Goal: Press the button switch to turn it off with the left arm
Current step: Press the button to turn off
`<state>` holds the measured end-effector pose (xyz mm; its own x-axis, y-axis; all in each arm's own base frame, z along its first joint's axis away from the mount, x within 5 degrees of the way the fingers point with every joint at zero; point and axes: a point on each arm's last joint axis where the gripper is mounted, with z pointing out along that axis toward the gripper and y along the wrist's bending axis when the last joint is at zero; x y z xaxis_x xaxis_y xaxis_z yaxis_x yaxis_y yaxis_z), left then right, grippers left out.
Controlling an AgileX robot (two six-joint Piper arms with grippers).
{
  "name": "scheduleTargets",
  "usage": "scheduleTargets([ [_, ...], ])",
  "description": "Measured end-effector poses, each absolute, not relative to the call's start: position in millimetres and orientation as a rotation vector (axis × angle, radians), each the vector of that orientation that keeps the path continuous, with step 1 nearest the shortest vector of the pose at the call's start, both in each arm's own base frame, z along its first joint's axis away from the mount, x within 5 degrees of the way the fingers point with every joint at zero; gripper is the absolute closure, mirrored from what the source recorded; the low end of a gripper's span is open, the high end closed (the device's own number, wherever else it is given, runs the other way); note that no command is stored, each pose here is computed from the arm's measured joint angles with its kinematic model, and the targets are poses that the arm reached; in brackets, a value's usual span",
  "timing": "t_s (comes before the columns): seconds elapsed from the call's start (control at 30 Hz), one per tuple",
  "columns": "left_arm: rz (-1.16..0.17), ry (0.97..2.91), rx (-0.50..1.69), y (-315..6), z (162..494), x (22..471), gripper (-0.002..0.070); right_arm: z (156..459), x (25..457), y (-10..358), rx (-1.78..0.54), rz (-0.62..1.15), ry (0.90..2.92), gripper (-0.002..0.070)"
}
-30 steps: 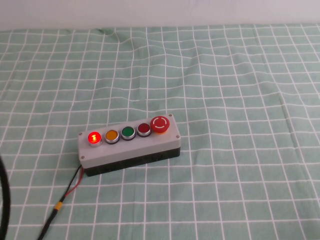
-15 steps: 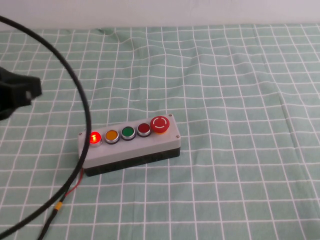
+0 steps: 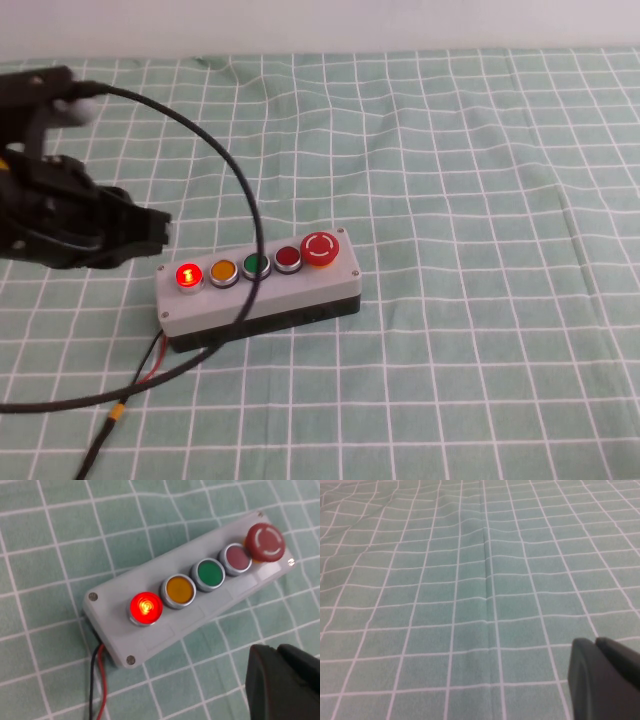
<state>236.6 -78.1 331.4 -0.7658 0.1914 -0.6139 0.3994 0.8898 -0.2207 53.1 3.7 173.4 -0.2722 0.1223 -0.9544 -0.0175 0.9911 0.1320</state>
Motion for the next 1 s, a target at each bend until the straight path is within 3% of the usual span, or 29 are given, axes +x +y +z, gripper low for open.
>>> scheduleTargets([
  [0.23, -0.293, 2.565, 0.426, -98, 313, 265, 0.0678, 173, 53, 4, 0.076, 0.134, 1.842, 0.0692],
  [0.8, -0.235, 2.743, 0.423, -115, 245, 320, 0.0678, 173, 53, 4, 0.076, 0.134, 1.842, 0.0692],
  [1.0, -0.238, 2.724, 0.418, -116, 250, 324, 0.0678, 173, 53, 4, 0.076, 0.134, 1.842, 0.0692],
])
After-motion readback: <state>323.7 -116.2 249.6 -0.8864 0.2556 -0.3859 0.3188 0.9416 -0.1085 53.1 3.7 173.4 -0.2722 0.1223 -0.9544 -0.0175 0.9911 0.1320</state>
